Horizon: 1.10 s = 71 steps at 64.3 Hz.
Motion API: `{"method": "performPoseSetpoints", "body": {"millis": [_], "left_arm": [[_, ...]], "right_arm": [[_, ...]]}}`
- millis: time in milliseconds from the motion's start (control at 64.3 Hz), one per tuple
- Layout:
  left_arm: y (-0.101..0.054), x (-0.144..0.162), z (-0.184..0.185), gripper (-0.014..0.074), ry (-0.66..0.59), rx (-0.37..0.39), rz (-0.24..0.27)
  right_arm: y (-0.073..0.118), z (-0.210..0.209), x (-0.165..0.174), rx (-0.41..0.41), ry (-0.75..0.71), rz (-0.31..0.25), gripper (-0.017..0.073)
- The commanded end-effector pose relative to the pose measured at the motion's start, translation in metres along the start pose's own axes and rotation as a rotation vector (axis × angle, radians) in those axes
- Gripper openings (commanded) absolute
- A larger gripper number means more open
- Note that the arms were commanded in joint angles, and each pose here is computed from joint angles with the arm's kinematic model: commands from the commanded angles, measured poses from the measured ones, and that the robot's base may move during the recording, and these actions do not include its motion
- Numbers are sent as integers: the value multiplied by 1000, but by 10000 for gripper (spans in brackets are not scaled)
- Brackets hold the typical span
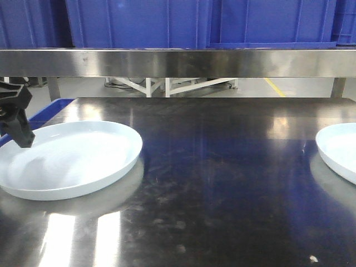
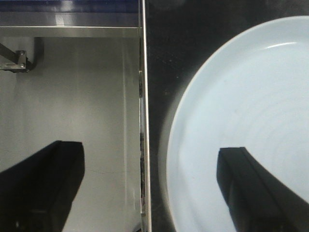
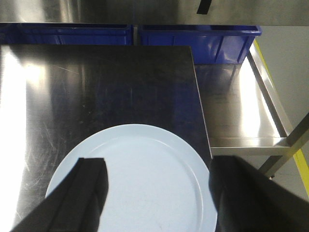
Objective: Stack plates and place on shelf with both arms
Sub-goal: 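Grasp the rim of the white plate nearest the left gripper and lift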
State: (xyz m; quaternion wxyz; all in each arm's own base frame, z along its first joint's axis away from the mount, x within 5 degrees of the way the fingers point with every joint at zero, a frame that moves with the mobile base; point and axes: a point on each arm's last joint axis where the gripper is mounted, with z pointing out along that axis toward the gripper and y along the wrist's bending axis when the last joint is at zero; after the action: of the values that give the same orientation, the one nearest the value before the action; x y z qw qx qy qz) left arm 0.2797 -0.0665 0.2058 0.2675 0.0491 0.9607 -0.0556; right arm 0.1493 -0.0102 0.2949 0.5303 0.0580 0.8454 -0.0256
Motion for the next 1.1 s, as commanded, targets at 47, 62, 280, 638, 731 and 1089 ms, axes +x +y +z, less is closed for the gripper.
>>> {"method": "performPoseSetpoints", "body": {"millis": [47, 62, 280, 638, 731, 1089], "left_arm": [[-5, -16, -8, 611, -108, 20, -3], [-5, -16, -8, 611, -107, 20, -3], [-5, -15, -2, 597, -88, 18, -3], [-4, -15, 3, 380, -84, 11, 10], [-4, -15, 3, 81, -85, 6, 23], [-7, -42, -27, 99, -169, 14, 31]], "right_arm": [[2, -5, -18, -18, -104, -22, 549], [2, -5, -18, -18, -104, -22, 549], [2, -5, -18, -18, -104, -22, 549], [2, -5, -18, -18, -104, -22, 549], [2, -5, -19, -19, -106, -22, 549], [3, -5, -19, -26, -116, -11, 549]]}}
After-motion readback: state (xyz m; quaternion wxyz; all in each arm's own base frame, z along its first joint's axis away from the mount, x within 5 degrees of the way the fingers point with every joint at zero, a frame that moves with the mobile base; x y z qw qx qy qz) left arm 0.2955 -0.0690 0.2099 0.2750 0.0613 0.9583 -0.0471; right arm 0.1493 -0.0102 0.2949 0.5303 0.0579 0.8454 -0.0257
